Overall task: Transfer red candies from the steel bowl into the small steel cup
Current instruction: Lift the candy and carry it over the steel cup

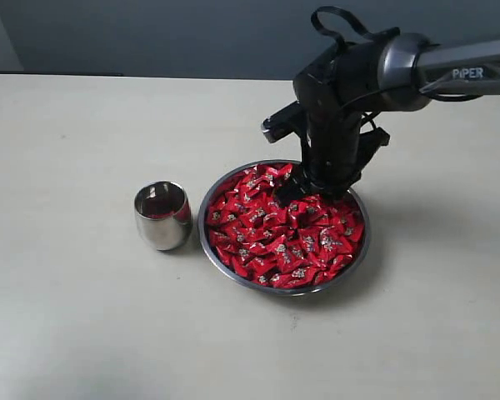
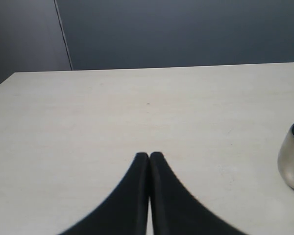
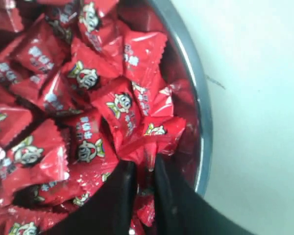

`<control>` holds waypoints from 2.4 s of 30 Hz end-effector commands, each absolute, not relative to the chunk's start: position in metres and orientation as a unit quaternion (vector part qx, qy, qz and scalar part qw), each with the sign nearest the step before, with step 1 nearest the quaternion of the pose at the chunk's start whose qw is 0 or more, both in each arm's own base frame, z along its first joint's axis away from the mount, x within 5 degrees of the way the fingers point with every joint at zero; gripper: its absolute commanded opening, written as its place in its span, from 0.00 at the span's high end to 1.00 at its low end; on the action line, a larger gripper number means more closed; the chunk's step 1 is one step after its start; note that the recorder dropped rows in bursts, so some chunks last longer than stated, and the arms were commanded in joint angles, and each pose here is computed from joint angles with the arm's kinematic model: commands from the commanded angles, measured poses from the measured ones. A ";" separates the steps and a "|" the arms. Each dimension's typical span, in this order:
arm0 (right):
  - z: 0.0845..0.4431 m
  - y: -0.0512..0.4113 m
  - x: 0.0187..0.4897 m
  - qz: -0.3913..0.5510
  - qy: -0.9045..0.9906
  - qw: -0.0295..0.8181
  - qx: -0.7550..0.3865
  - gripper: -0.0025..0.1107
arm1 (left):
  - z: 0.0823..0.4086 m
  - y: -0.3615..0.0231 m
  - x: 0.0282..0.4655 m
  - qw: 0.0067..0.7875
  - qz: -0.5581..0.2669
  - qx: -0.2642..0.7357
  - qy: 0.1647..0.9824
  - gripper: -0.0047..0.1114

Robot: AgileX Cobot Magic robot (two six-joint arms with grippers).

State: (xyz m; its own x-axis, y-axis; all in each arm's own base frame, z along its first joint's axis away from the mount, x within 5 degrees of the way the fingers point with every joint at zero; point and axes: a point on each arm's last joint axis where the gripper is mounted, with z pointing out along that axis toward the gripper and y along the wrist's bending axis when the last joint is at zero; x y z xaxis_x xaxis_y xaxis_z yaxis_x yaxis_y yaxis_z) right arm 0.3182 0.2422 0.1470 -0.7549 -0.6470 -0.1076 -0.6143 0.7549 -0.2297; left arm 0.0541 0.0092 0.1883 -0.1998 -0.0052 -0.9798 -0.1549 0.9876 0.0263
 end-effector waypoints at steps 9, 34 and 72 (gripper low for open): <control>0.228 0.256 0.310 0.046 0.893 0.221 -0.390 0.99 | 0.187 0.009 0.054 0.631 0.058 -0.052 0.771 0.96; 0.224 0.370 0.283 0.221 0.840 0.145 -0.474 0.99 | 0.187 0.009 0.054 0.631 0.058 -0.052 0.771 0.96; 0.198 0.385 0.281 0.205 0.837 0.151 -0.485 0.64 | 0.187 0.009 0.054 0.631 0.058 -0.052 0.771 0.96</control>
